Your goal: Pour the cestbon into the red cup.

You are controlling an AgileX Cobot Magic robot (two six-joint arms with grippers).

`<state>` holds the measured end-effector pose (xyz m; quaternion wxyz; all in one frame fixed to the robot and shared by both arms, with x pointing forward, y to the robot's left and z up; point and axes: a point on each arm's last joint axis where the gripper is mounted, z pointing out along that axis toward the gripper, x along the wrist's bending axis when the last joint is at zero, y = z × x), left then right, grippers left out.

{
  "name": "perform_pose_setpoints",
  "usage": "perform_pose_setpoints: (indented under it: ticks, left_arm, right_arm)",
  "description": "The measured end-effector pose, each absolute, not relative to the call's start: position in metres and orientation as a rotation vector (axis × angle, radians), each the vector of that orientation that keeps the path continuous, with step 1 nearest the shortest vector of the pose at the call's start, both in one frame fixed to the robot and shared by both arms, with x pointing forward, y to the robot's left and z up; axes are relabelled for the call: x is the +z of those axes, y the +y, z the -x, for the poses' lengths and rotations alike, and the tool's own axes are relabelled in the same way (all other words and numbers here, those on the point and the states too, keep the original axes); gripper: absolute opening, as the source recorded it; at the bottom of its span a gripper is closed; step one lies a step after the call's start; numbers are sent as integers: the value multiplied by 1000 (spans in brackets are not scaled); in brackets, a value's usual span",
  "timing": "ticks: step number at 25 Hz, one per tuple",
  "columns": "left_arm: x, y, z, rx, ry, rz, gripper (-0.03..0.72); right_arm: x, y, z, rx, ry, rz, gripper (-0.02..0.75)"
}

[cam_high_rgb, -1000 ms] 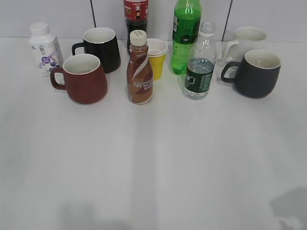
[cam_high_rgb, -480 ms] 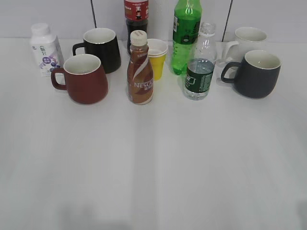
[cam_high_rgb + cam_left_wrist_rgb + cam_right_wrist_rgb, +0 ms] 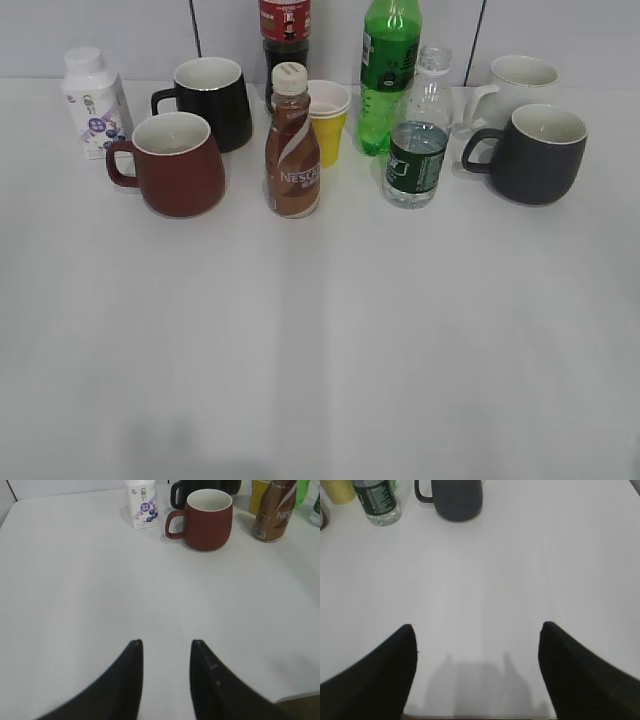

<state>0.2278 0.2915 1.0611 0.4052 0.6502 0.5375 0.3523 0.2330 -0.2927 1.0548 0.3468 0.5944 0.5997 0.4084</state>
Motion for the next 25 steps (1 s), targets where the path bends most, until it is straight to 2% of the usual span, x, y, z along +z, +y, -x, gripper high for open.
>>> perform_pose_setpoints:
  ticks: [17,25]
  left_arm:
    - [1061,291,-228,889,1356,-1641,246]
    - [1061,291,-228,889,1356,-1641,246]
  right_arm:
    - [1055,-293,-233,1061,1557,-1542,567]
    - [1055,-298,-233,967,1557,-1496,567]
